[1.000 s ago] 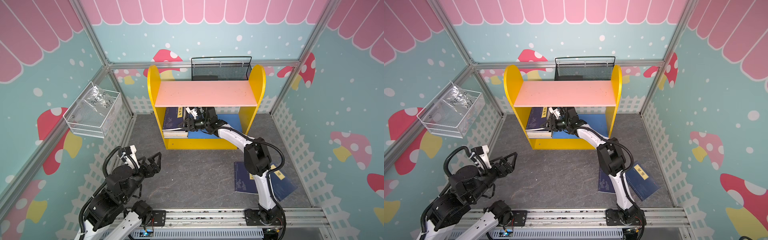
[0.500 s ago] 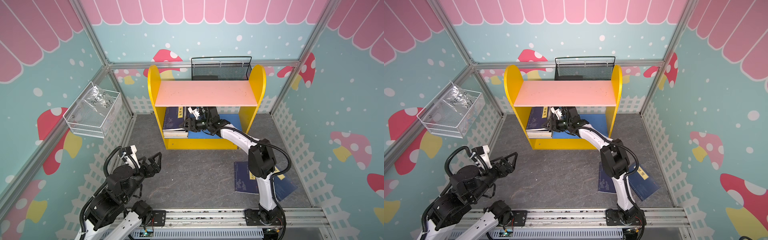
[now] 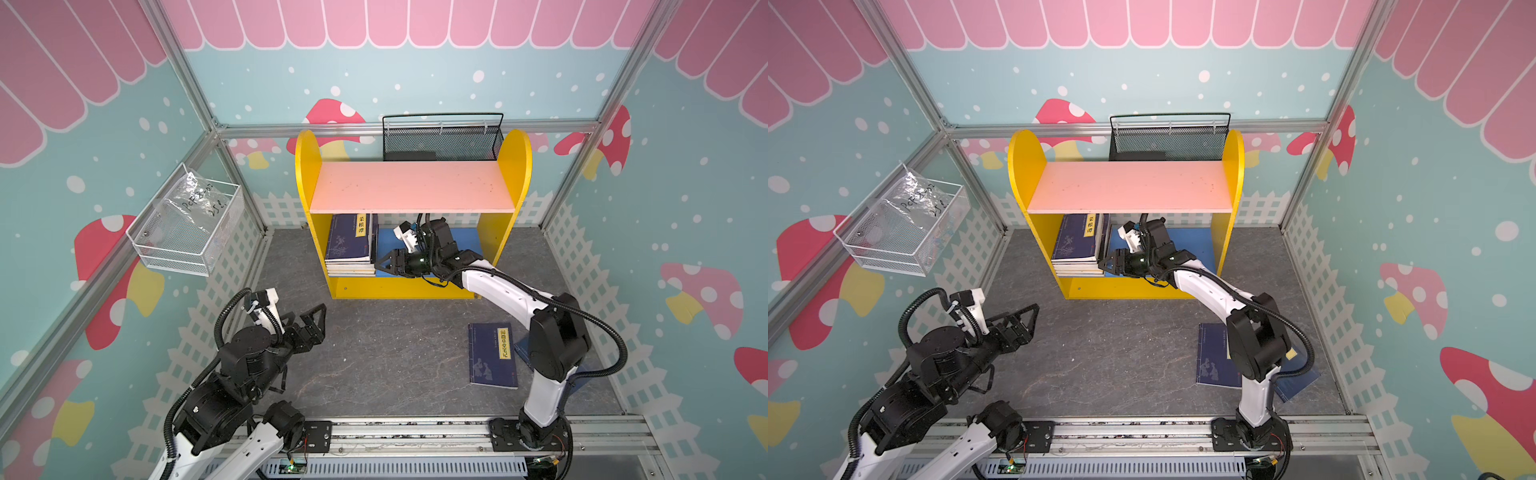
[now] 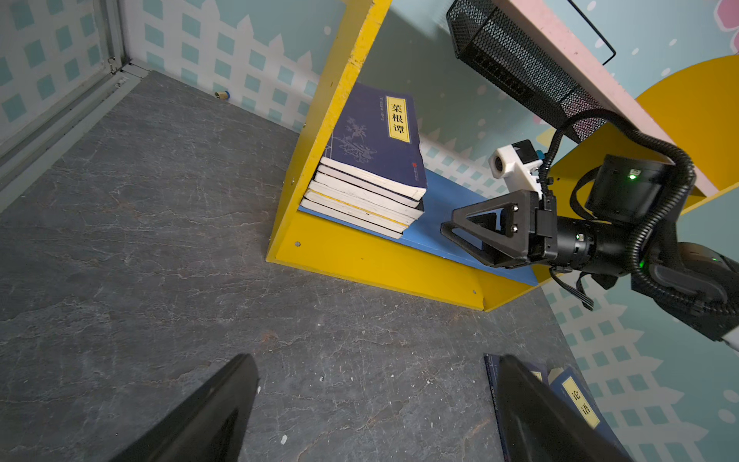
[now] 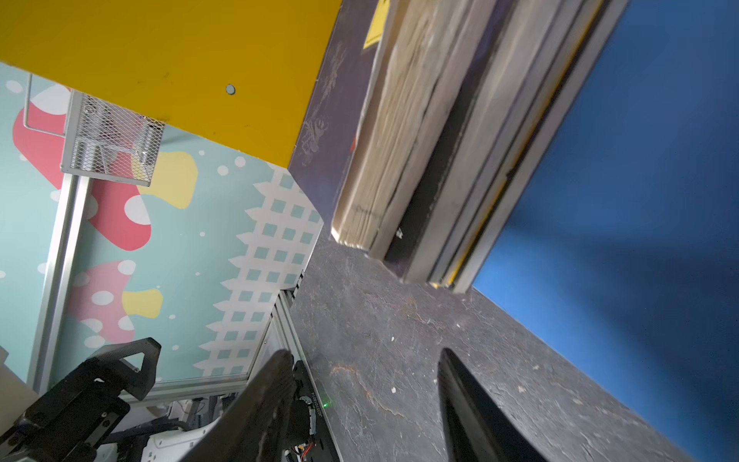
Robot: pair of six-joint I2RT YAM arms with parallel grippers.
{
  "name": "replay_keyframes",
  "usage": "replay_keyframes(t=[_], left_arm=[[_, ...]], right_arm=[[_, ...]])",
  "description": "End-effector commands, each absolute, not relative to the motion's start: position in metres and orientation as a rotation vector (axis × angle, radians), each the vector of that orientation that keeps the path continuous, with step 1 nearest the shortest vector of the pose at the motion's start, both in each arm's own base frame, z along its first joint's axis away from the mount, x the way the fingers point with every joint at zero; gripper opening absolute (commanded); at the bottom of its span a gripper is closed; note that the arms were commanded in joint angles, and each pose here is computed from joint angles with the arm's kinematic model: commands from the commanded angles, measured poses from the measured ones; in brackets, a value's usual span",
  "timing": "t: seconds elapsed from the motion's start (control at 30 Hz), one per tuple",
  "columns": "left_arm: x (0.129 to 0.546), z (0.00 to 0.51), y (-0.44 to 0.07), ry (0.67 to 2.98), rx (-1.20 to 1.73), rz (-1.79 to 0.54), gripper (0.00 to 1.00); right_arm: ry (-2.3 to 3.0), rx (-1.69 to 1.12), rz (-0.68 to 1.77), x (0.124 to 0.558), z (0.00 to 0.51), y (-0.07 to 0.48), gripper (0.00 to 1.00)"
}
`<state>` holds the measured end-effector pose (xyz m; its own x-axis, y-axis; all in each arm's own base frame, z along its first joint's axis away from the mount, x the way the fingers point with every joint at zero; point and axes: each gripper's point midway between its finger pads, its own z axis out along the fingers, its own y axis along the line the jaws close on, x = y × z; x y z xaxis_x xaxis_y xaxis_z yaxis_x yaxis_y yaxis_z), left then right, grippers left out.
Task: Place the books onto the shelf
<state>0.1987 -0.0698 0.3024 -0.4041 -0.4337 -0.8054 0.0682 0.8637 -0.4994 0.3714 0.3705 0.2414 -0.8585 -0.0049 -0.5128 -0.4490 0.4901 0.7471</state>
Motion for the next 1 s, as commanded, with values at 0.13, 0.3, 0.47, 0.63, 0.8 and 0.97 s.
replay_keyframes(t=[0.13, 0.3, 0.47, 0.63, 0.8, 0.97], left_arm=[[0.204, 0.301, -0.097, 1.906, -0.191, -0.692, 0.95], [0.212, 0.277, -0.146, 2.002, -0.092, -0.905, 0.97], [0.212, 0.254, -0.191, 2.042, -0.016, -1.044, 0.99], [0.201, 0.234, -0.241, 2.116, 0.163, -1.019, 0.99], [0.192, 0.206, -0.29, 2.176, 0.249, -1.105, 0.99], [0.178, 0.197, -0.329, 2.207, 0.394, -1.116, 0.99]], right_arm=[[2.142, -0.27, 0.954, 0.362, 0.277, 0.301, 0.71], [2.227, -0.009, 0.677, 0.345, 0.234, 0.231, 0.73], [2.317, 0.227, 0.481, 0.307, 0.181, 0.161, 0.76], [2.486, 0.463, 0.298, 0.273, 0.113, 0.084, 0.77], [2.525, 0.642, 0.188, 0.239, 0.084, 0.042, 0.78], [2.604, 0.729, 0.14, 0.209, 0.056, 0.028, 0.8]])
